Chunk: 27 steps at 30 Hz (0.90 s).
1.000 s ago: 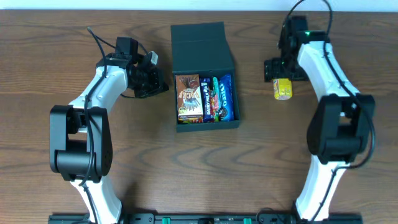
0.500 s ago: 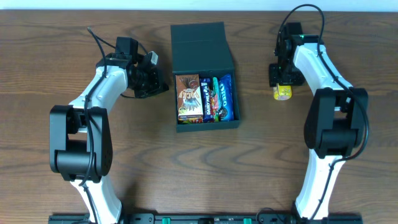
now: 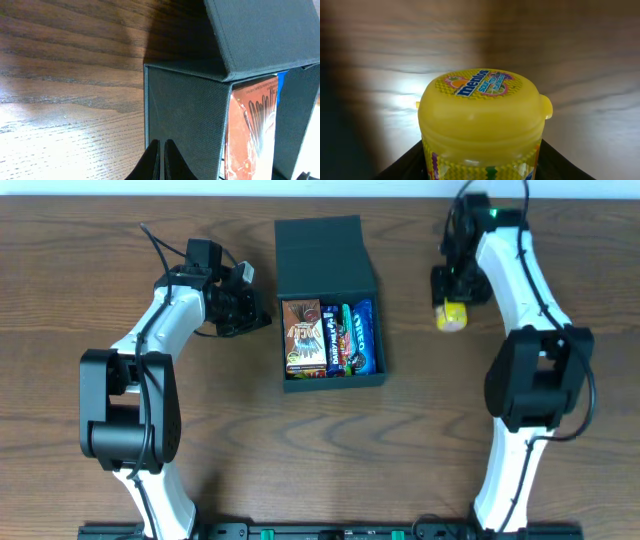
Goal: Pack container
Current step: 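Carry the Mentos tube with the right gripper into the box and release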
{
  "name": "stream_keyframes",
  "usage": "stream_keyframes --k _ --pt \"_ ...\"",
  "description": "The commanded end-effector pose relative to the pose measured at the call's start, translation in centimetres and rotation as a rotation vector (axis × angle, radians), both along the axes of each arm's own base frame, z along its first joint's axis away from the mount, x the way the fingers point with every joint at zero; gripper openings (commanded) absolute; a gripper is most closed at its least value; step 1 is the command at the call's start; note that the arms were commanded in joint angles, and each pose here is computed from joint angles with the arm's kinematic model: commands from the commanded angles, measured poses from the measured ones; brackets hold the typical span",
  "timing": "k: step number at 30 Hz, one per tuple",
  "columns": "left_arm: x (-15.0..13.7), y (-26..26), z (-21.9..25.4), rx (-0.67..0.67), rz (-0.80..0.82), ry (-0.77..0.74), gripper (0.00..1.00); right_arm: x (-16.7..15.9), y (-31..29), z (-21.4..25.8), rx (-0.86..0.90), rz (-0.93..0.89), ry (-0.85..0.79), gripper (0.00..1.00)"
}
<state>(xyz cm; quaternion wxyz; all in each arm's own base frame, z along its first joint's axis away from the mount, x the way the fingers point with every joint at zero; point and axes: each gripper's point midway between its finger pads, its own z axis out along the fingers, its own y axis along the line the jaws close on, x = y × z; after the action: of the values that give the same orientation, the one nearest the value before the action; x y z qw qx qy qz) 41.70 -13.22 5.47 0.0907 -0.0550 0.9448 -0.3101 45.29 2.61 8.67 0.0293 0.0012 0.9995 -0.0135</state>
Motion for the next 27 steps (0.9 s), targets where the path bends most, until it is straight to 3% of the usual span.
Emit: stream_keyframes --k 1,9,19,21,22,24,27 --pt "-0.2 0.2 -0.4 0.002 -0.007 0.005 0.06 0.4 4.0 5.0 0.073 0.034 -0.087 0.12" --pt "-0.3 0.2 -0.4 0.001 -0.008 0.006 0.06 -4.4 11.6 5.9 0.18 0.071 0.058 0.02" --pt "-0.3 0.2 -0.4 0.001 -0.008 0.005 0.06 -7.1 15.4 5.5 0.158 0.113 0.115 0.04" --pt "-0.3 0.2 -0.4 0.001 -0.008 0.006 0.06 -7.3 15.6 5.5 0.151 0.12 0.115 0.49" --pt "-0.3 0.2 -0.4 0.001 -0.008 0.006 0.06 -7.3 15.6 5.5 0.151 0.122 0.114 0.61" --pt "-0.3 0.2 -0.4 0.001 -0.008 0.006 0.06 -7.3 15.7 5.5 0.151 0.121 0.114 0.85" --pt "-0.3 0.2 -0.4 0.001 -0.008 0.006 0.06 -7.3 15.7 5.5 0.151 0.12 0.114 0.99"
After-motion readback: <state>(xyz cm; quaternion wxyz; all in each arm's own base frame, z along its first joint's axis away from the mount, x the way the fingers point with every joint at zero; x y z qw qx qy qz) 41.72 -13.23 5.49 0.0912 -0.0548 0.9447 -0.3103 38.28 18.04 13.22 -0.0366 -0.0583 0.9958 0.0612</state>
